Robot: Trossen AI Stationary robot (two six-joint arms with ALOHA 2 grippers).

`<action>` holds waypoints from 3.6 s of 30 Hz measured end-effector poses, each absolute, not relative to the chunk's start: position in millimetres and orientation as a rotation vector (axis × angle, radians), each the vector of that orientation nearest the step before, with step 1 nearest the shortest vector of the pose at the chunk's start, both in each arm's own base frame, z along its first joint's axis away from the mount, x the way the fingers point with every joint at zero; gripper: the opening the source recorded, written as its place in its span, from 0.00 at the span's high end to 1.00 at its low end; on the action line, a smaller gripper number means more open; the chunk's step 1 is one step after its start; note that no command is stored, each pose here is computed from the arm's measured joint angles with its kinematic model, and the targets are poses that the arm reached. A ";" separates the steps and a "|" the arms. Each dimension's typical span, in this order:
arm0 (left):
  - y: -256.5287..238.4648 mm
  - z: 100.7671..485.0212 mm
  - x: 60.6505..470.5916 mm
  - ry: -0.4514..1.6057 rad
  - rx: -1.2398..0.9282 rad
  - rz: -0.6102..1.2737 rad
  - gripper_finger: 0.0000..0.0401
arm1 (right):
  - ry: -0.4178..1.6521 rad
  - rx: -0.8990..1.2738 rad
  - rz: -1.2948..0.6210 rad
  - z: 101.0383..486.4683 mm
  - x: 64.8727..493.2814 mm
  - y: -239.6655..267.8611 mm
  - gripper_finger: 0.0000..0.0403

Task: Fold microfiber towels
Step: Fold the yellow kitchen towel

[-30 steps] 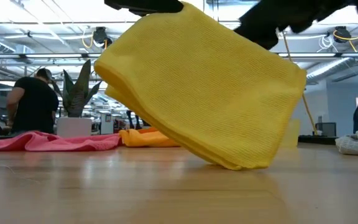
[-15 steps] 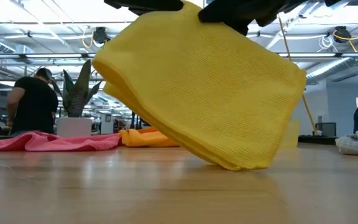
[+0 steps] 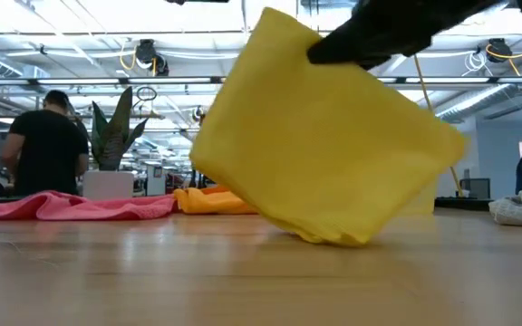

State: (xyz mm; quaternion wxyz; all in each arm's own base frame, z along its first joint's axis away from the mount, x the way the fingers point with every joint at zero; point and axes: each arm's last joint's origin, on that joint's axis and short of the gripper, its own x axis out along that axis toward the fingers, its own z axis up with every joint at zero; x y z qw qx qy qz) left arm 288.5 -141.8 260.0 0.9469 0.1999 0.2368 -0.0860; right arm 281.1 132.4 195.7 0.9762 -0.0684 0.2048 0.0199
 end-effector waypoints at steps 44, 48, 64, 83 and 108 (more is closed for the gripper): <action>-170.8 185.6 333.2 0.309 0.470 0.585 0.50 | 0.277 -0.165 -0.117 191.3 270.9 132.8 0.99; -170.8 184.8 335.1 0.314 0.464 0.518 0.50 | 0.278 -0.165 -0.115 191.2 270.9 132.9 0.99; -154.7 198.7 335.4 0.360 0.471 0.433 0.50 | 0.330 -0.208 0.006 186.3 268.3 137.7 0.99; -139.6 204.8 329.2 0.511 0.262 0.093 0.50 | 0.337 -0.239 0.039 185.4 264.5 144.2 0.99; -131.2 167.8 348.2 0.614 0.194 -0.168 0.50 | 0.338 -0.302 0.083 184.6 257.5 155.4 0.99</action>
